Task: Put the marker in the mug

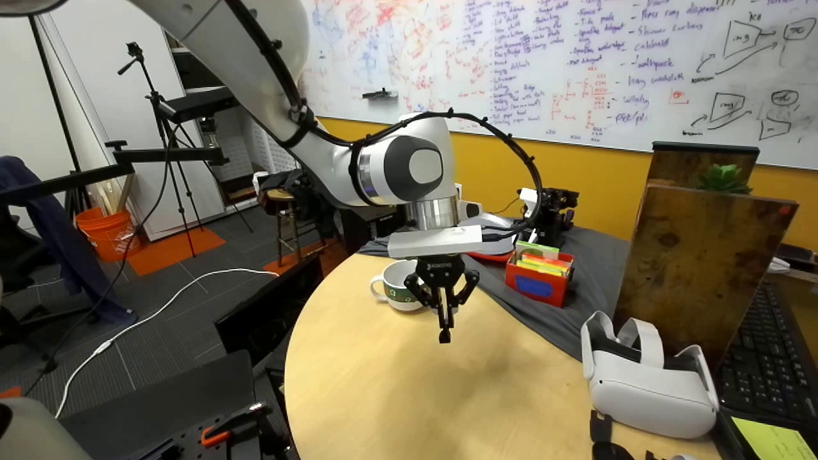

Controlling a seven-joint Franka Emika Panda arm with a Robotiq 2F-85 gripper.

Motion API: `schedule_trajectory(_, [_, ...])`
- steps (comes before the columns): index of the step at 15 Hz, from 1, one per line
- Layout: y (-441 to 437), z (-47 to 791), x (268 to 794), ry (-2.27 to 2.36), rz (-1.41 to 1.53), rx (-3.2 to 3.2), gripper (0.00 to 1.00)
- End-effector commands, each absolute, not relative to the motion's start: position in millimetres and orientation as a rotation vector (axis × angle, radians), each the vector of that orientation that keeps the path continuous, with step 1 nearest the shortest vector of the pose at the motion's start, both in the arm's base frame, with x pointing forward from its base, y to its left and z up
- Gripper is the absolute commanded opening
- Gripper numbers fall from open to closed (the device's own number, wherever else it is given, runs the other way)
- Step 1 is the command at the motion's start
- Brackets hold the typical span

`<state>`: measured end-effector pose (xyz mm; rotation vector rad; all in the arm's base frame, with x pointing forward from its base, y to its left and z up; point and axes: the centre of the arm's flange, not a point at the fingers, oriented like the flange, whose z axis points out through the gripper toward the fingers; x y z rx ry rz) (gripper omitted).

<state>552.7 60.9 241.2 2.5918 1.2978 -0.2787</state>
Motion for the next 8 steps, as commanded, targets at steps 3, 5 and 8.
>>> schedule_trajectory(3, [61.5,240.5,553.0,1.299,-0.282,2.591,0.11])
schedule_trajectory(5, [59.1,241.7,553.7,1.293,-0.280,2.578,0.03])
schedule_trajectory(8, [66.3,248.9,552.2,1.342,-0.317,2.505,0.03])
